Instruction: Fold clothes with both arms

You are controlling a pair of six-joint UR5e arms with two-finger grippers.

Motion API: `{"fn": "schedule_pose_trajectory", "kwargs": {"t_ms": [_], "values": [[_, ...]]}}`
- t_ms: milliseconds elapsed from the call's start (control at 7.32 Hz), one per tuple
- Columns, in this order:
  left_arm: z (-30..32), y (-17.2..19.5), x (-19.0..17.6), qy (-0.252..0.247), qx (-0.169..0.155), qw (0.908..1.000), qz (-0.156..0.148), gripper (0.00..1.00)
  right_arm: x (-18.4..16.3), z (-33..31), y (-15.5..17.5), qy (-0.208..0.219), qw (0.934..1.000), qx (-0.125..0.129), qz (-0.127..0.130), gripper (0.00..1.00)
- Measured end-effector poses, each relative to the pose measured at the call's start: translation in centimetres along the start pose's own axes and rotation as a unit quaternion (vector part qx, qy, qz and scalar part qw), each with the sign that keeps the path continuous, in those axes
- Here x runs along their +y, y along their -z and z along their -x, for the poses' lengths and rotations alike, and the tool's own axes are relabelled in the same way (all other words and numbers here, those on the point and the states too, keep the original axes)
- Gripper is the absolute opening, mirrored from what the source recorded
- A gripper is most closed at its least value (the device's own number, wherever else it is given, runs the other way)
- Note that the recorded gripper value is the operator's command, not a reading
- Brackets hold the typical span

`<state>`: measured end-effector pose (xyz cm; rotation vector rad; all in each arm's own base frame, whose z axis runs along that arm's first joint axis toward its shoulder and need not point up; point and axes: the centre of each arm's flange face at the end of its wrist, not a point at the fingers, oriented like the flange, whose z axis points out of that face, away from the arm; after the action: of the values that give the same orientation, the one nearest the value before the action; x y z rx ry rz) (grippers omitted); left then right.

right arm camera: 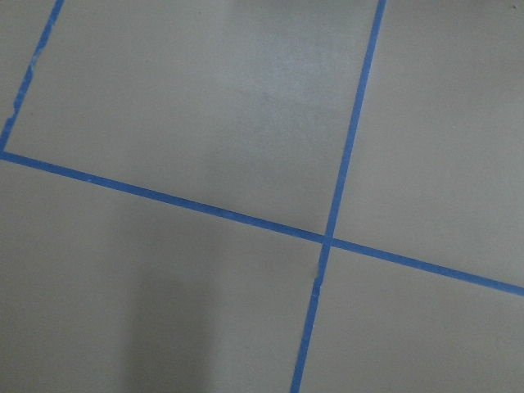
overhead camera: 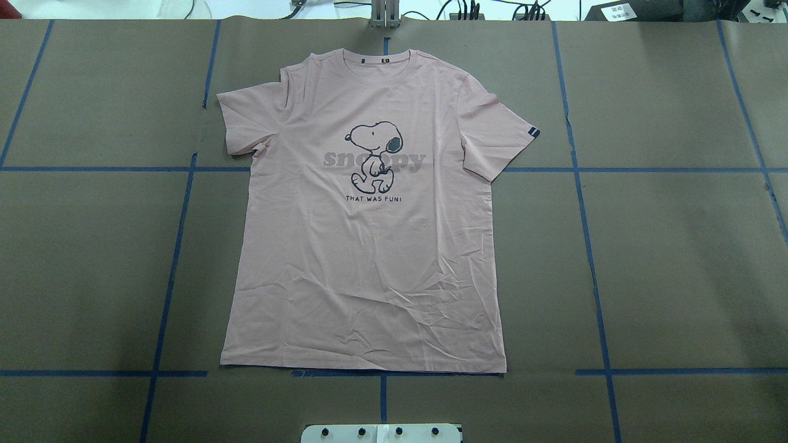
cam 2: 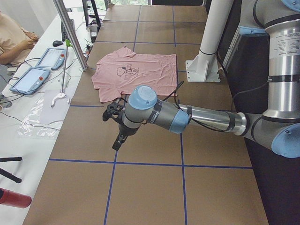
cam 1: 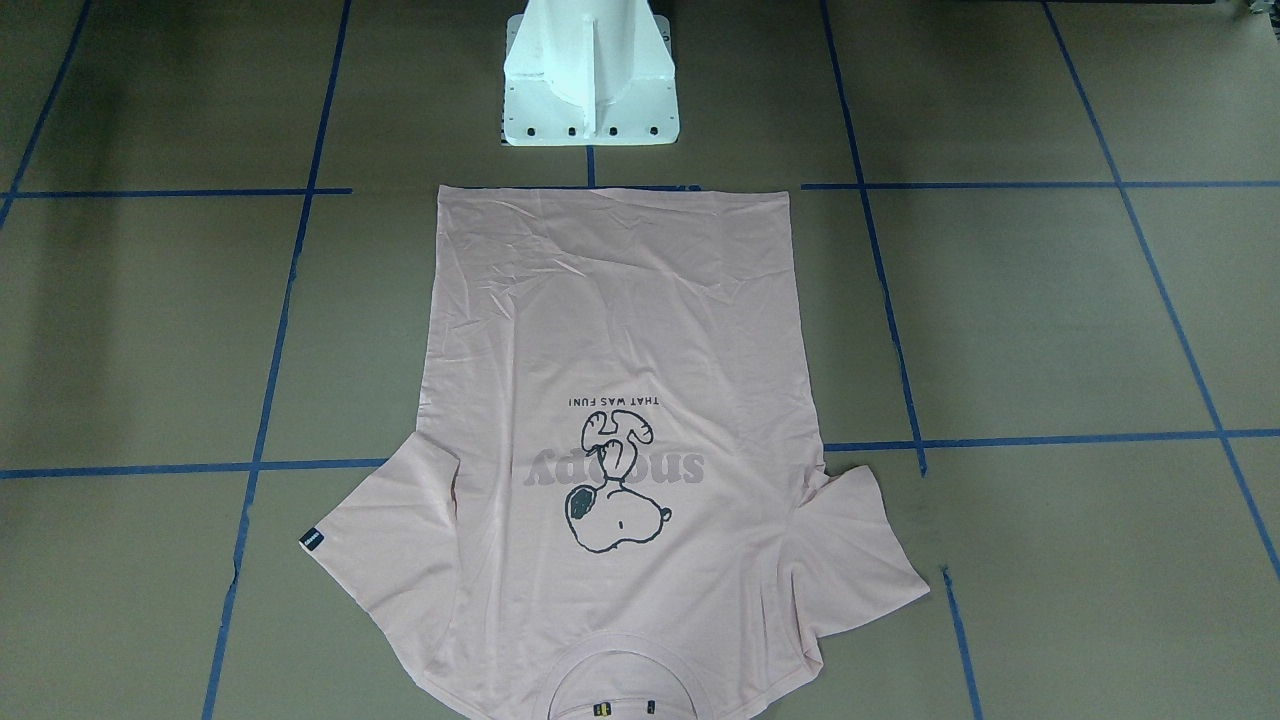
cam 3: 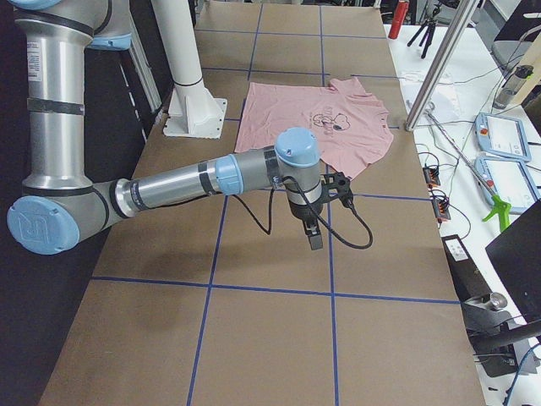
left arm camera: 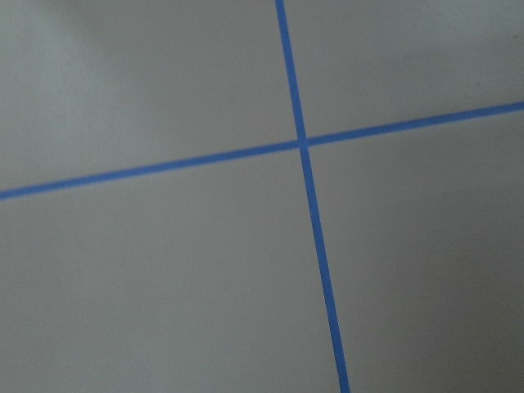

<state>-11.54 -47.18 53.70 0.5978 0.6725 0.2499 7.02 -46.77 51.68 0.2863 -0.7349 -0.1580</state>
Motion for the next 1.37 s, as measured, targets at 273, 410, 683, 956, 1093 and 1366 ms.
{"fn": "schedule_pose_trajectory", "kwargs": {"t_ms": [273,410,683,956,1093,1366], "values": [[0.7,-0.4,-2.5,-0.038,0.000,0.9984,-0.041,1.00,-2.1,1.2,-0.1,0.012,0.9991,-0.035,-0.022,1.00],[0.7,-0.5,-2.9,-0.044,0.008,0.9979,-0.047,1.00,-4.1,2.7,-0.5,-0.003,0.9984,-0.045,-0.033,1.00],[0.3,-0.5,-3.1,-0.053,0.022,0.9967,-0.056,1.00,-8.4,8.0,-2.8,-0.049,0.9950,-0.066,-0.057,0.99],[0.0,-0.4,-2.8,-0.065,0.024,0.9954,-0.066,1.00,-11.6,16.0,-8.2,-0.092,0.9894,-0.065,-0.091,0.90],[-0.1,-0.5,-2.7,-0.068,0.025,0.9951,-0.067,1.00,-13.4,21.3,-12.5,-0.113,0.9850,-0.065,-0.113,0.85],[-0.2,-0.7,-2.4,-0.068,0.026,0.9951,-0.067,1.00,-16.7,30.4,-20.6,-0.134,0.9790,-0.060,-0.142,0.77]]}}
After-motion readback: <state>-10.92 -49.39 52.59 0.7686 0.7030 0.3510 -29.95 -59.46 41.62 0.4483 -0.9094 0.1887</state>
